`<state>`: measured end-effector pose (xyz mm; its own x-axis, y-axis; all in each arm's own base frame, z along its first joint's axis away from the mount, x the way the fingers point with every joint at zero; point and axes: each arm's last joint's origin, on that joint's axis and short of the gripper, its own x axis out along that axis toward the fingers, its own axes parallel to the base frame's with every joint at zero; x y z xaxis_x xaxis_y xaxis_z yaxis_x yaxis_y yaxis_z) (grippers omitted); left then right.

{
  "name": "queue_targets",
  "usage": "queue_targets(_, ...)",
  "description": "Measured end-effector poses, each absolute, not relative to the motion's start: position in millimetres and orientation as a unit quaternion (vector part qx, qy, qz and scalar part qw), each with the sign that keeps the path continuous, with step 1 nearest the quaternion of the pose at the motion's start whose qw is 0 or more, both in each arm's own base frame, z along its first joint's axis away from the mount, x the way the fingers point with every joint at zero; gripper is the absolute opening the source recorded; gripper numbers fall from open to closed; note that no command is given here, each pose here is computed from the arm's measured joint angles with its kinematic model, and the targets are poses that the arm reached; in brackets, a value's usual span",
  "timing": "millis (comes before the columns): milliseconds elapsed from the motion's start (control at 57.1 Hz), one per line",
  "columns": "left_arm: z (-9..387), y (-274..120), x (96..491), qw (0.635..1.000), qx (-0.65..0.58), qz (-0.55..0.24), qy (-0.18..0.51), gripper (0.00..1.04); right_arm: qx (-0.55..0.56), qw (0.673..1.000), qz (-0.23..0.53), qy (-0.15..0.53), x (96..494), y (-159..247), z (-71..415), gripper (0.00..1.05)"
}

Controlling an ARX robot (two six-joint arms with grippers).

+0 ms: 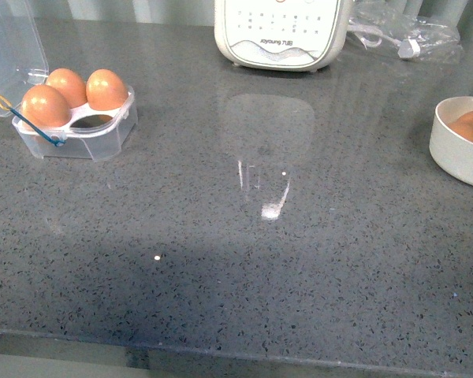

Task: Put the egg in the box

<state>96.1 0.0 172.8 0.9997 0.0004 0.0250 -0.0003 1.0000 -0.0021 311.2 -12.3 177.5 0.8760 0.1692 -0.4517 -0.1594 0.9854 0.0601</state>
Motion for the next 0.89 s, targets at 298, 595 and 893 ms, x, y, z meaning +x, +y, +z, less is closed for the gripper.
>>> queue_targets(298,173,0,96,1.0,-0.001,0.0,-0.012,0.98,0.009,0.968,0.082,0.238,310,-13,182,0.43)
queue_targets(595,173,0,96,1.0,-0.001,0.0,-0.012,0.98,0.001,0.975,0.127,0.182,322,21,220,0.43)
queue_targets(893,173,0,96,1.0,-0.001,0.0,-0.012,0.98,-0.001,0.962,0.231,0.146,340,101,252,0.43)
